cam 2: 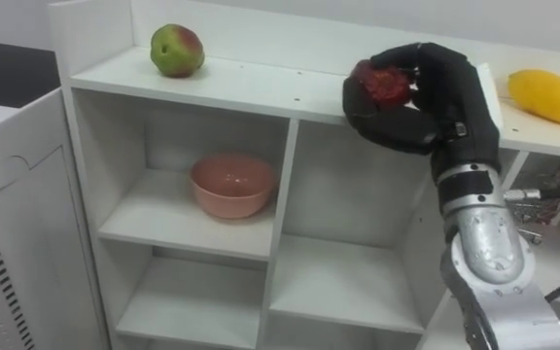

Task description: Arrange fruit in the closet

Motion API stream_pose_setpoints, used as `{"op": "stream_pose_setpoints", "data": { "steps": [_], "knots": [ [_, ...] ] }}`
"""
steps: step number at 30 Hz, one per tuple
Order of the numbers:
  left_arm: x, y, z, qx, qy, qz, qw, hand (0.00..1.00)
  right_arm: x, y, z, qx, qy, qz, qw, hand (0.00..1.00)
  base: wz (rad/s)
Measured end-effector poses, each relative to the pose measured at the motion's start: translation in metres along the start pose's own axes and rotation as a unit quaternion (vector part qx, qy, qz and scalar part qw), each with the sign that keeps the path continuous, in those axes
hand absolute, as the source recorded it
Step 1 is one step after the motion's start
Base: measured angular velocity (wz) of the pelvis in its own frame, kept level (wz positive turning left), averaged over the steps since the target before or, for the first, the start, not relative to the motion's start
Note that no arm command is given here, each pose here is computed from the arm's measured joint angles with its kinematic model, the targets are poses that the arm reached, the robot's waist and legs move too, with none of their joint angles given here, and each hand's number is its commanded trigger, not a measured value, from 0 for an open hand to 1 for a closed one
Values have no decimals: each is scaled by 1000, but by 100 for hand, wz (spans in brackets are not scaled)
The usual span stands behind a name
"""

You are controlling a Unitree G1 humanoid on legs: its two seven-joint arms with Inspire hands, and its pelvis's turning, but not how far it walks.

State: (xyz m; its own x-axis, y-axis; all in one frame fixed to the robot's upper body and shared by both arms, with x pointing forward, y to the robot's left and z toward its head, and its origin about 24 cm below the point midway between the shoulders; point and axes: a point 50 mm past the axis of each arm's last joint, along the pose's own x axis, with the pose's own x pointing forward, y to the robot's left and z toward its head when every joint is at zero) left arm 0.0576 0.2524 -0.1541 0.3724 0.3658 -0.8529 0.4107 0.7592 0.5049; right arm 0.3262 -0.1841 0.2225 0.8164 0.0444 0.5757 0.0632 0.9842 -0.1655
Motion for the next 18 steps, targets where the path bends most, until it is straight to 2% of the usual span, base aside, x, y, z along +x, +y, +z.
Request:
{"op": "stream_pose_setpoints", "data": {
  "steps": [6,13,18],
  "knots": [
    [1,-2,-3,4,9,3,1000,0,-10,21,22,11,-47,70,996,100,0],
    [-1,-6,-9,6,21,-5,1000,0,-19,33,34,38,-73,109,991,100,1],
    [-3,-11,-13,-1,26,-11,1000,0,-44,53,22,66,-43,158,984,100,-8]
  ]
}}
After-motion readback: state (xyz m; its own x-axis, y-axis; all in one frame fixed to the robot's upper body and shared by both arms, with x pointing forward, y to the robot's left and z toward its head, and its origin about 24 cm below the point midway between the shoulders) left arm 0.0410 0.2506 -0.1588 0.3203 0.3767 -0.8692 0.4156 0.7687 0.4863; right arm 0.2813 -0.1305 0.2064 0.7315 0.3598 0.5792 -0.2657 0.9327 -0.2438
